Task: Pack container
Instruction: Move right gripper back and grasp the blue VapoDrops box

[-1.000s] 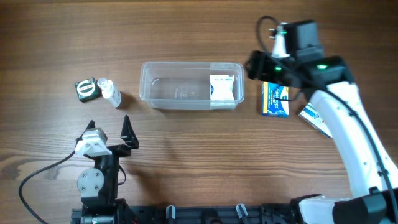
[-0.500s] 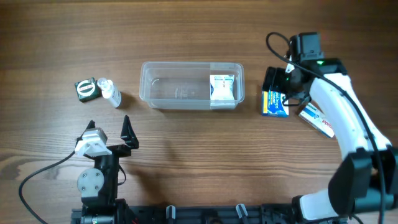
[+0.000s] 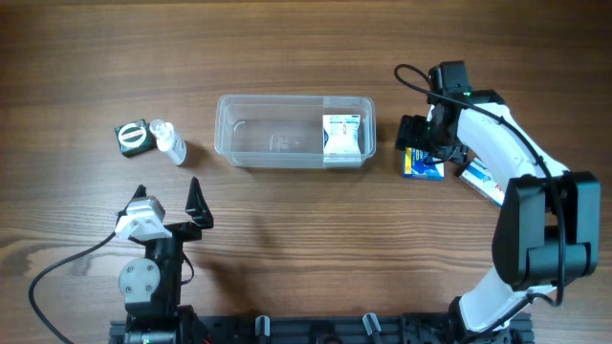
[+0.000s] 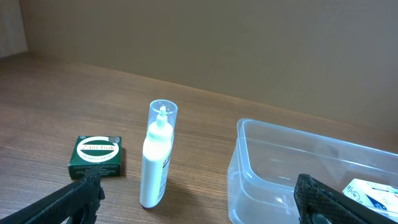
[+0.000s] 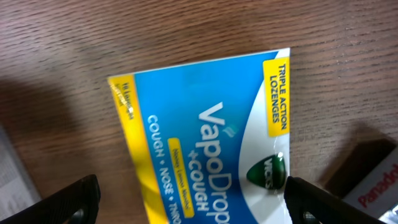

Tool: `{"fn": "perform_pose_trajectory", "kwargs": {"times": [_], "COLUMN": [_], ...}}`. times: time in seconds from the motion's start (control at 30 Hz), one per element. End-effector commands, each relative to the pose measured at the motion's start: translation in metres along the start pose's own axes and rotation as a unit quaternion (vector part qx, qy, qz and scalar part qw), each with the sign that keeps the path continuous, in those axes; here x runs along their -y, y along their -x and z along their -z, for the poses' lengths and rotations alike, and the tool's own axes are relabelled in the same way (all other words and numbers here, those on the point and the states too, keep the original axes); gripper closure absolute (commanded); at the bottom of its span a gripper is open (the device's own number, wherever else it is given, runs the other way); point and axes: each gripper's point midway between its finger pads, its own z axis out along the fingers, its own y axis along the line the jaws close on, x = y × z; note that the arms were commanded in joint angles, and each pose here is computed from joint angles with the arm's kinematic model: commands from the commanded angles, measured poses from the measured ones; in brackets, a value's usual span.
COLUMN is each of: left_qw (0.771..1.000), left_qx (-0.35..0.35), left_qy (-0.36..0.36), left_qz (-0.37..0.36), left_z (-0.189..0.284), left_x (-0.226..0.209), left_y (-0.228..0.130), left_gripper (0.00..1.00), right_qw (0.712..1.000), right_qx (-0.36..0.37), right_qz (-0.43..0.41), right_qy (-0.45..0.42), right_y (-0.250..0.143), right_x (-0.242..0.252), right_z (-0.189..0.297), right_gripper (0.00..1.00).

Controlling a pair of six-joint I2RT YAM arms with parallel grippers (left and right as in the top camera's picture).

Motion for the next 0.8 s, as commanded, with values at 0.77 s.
{"fn": "perform_pose_trajectory", "kwargs": {"times": [0.77], "left_qw": [1.0], "left_qx": [-0.002], "left_qy": [0.0], "left_qz": [-0.009], "left_z": [0.0], "left_x": [-0.001], "left_y": [-0.002], "left_gripper": [0.0], "right_qw": [0.996], "right_qx": [0.016], "right_qz": [0.083], "right_qy": [0.031], "right_y": [0.012], "right_x": [0.006], "right_z": [-0.013], "right_gripper": [0.05]}}
